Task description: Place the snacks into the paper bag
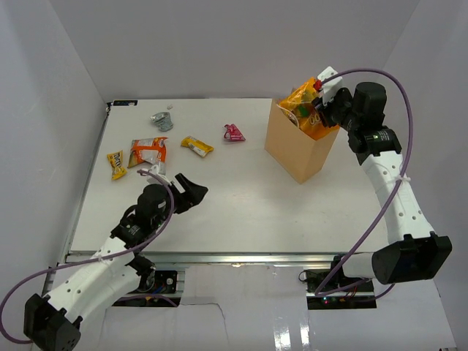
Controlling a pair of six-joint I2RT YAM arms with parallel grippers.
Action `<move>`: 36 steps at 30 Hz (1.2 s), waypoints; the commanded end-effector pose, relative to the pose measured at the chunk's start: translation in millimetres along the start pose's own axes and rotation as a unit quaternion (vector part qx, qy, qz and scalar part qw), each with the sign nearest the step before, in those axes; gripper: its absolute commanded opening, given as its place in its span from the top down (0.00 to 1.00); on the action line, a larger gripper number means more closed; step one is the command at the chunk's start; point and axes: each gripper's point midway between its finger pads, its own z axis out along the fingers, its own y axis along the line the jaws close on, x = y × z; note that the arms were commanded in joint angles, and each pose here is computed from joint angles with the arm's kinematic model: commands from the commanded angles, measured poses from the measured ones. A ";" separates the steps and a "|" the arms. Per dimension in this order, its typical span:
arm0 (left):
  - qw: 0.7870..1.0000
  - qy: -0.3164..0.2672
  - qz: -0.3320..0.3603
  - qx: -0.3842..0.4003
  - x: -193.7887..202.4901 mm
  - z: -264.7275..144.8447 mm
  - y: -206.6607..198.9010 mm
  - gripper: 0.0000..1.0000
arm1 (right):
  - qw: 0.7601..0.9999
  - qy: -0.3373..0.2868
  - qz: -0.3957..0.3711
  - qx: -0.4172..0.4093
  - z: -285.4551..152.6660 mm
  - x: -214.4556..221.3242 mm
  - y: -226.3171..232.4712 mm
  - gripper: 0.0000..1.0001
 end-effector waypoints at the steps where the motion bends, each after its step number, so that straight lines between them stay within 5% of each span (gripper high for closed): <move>1: 0.999 -0.021 -0.023 -0.011 -18.2 13.3 -11.1 0.12 | 0.994 -0.079 -0.034 0.069 -21.3 -52.9 -33.6 0.54; 7: 0.998 -0.034 -0.057 -0.004 -38.8 55.4 -40.8 0.12 | 0.993 -0.091 -0.022 0.068 -32.9 -69.0 -36.1 0.39; 15: 0.990 -0.034 -0.080 -0.113 -74.3 178.0 -56.0 0.14 | 0.995 -0.099 -0.020 -0.011 -66.5 -82.6 -8.3 0.19; 19: 0.985 -0.031 -0.066 -0.157 -85.7 240.3 -44.4 0.15 | 0.995 -0.079 -0.010 -0.052 -82.6 -62.6 16.6 0.17; 25: 0.978 -0.010 0.057 -0.199 -94.0 312.8 -13.8 0.12 | 0.996 -0.035 0.022 -0.084 -92.0 -10.9 49.9 0.16; 33: 0.972 0.002 0.137 -0.190 -96.9 354.8 3.1 0.13 | 0.990 -0.020 0.051 -0.128 -91.1 10.8 74.5 0.16; 36: 0.975 0.035 0.142 -0.170 -79.7 362.6 8.9 0.21 | 0.987 -0.024 0.056 -0.146 -90.2 11.1 81.4 0.16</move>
